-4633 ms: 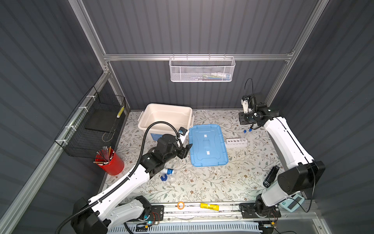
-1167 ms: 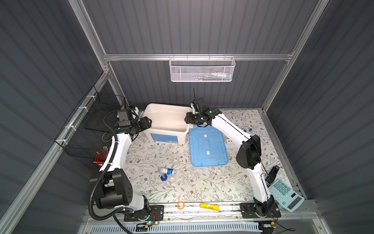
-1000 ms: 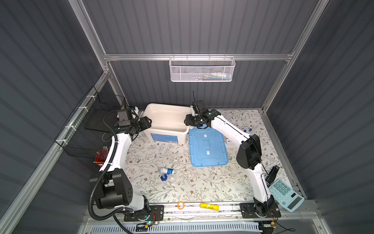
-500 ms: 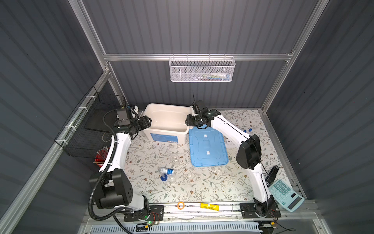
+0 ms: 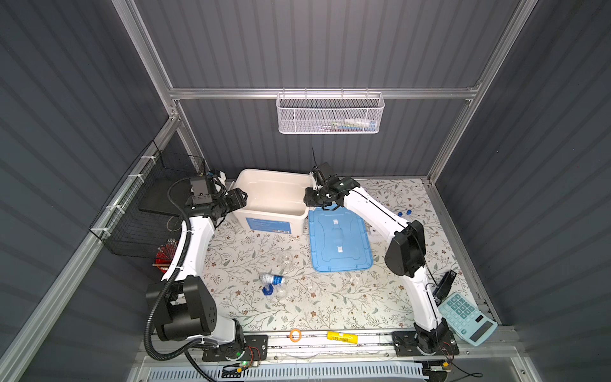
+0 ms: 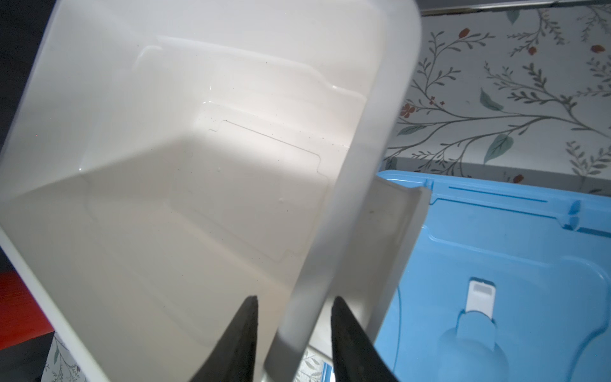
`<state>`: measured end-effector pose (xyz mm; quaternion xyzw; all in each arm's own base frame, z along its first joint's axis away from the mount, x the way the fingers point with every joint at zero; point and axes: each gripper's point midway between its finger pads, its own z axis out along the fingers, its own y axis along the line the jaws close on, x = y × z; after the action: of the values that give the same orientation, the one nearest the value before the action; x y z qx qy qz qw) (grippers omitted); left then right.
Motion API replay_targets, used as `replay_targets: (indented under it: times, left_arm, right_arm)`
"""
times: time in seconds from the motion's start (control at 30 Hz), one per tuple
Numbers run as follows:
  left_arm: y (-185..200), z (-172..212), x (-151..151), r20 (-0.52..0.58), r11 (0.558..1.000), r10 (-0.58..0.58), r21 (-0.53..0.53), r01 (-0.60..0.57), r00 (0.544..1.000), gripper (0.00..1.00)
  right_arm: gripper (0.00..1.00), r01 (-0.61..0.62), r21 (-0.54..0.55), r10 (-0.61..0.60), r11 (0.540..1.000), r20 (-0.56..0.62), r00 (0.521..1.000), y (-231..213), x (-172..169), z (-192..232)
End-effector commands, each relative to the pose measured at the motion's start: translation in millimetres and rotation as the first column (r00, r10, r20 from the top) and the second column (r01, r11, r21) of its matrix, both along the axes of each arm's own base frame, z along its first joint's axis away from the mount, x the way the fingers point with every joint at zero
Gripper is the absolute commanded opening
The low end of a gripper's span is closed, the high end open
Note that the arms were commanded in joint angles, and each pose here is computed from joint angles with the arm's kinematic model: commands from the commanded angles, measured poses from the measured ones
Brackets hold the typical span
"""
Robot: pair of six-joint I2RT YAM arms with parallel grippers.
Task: Organize the chemistry lab equipment
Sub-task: 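Pull the white bin toward the robot with both grippers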
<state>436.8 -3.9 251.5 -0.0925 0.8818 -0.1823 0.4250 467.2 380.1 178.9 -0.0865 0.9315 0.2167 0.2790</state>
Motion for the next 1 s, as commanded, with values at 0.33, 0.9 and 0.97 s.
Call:
replay_targets:
  times: [0.33, 0.9, 0.97]
  left_arm:
    - [2.9, 12.1, -2.2, 0.02, 1.0, -0.009, 0.029, 0.009, 1.0, 0.64]
    - [-0.4, 7.0, -2.8, 0.024, 1.0, -0.018, 0.009, 0.018, 1.0, 0.64]
    - [-1.0, 7.1, -3.2, 0.026, 1.0, -0.02, 0.006, 0.02, 0.999, 0.64]
  right_arm:
    - [0.31, -0.021, -0.114, 0.022, 0.993, 0.007, 1.0, 0.6, -3.8, -15.2]
    - [0.23, -0.016, -0.15, 0.016, 0.989, -0.006, 1.0, -14.8, -27.4, 4.6]
    - [0.23, -0.012, -0.147, 0.009, 0.989, -0.016, 1.0, -16.2, -31.6, 5.0]
